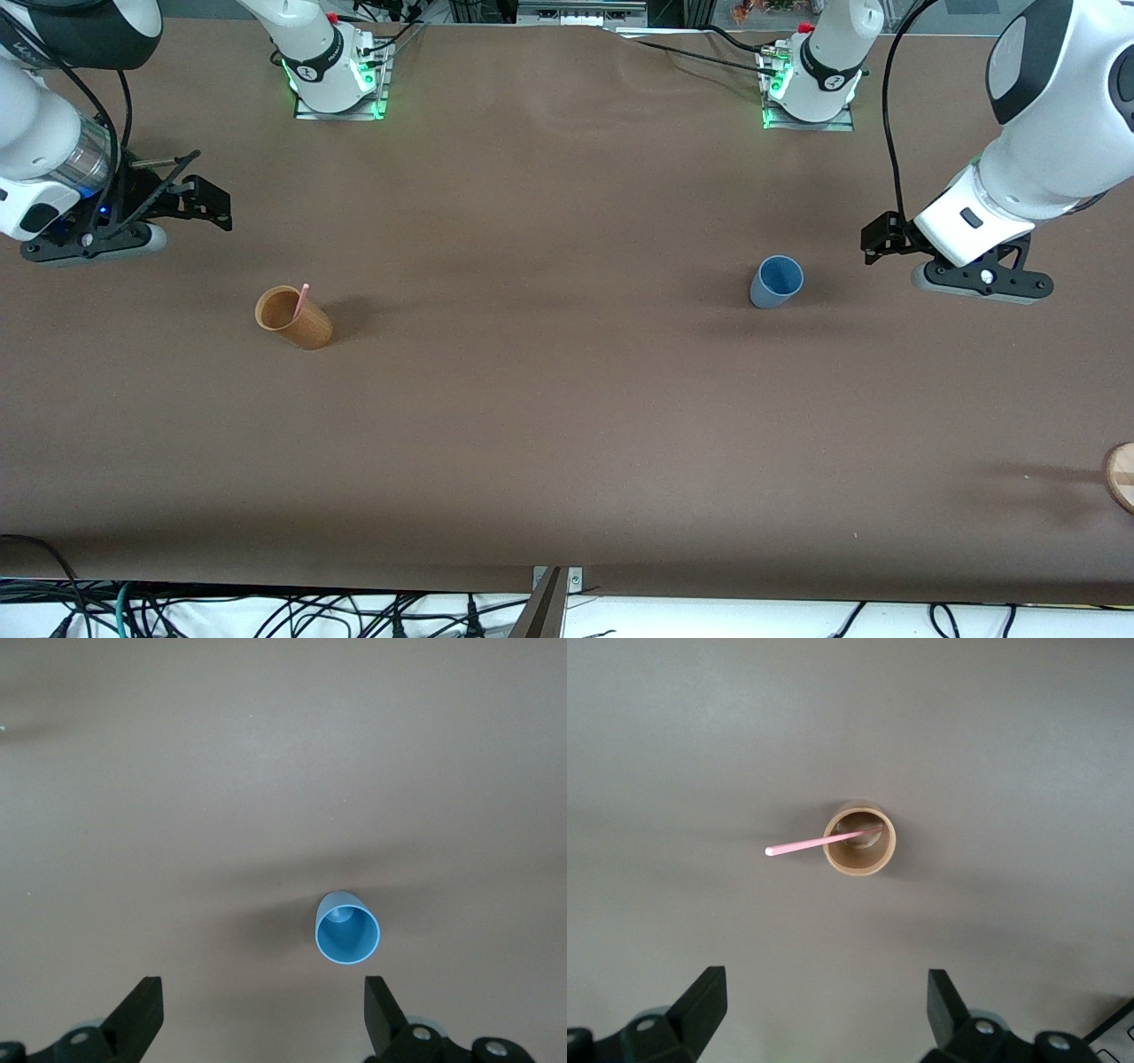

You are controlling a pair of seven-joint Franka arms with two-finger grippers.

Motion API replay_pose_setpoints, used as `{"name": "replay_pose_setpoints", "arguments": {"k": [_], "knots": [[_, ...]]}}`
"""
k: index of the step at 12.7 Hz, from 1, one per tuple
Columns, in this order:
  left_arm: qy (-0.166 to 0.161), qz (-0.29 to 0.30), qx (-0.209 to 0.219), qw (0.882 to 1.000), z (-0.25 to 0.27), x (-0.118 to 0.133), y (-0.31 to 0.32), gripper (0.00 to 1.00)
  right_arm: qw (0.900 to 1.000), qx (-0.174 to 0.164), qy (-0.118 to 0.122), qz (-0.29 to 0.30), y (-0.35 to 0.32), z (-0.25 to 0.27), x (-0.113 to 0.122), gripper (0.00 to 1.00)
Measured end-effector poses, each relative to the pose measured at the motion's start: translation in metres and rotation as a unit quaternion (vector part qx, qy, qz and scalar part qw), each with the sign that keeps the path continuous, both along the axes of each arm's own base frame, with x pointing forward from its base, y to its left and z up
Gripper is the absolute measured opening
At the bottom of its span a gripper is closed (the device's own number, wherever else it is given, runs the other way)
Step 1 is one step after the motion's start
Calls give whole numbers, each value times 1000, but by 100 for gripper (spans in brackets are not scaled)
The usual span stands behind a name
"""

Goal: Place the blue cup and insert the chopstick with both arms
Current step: 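Grasp the pink chopstick with the right gripper while the left gripper reaches the cup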

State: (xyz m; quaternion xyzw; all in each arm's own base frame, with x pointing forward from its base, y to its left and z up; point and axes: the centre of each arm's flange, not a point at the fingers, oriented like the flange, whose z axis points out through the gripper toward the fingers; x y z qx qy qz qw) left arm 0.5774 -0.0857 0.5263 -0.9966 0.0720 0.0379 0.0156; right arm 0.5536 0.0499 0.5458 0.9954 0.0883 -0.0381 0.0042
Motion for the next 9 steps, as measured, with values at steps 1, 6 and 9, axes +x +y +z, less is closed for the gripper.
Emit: {"name": "replay_pose_setpoints", "arguments": {"k": [1, 6, 9], "knots": [[5, -3, 0, 1000, -5, 1, 0, 100, 1000, 0, 0, 0, 0, 0, 0, 100], [57, -28, 1, 998, -81, 17, -6, 100, 1000, 1, -2, -1, 0, -7, 2, 100], [42, -54, 1, 998, -157, 10, -31, 100, 1000, 5, -13, -11, 9, -57, 14, 100]]}}
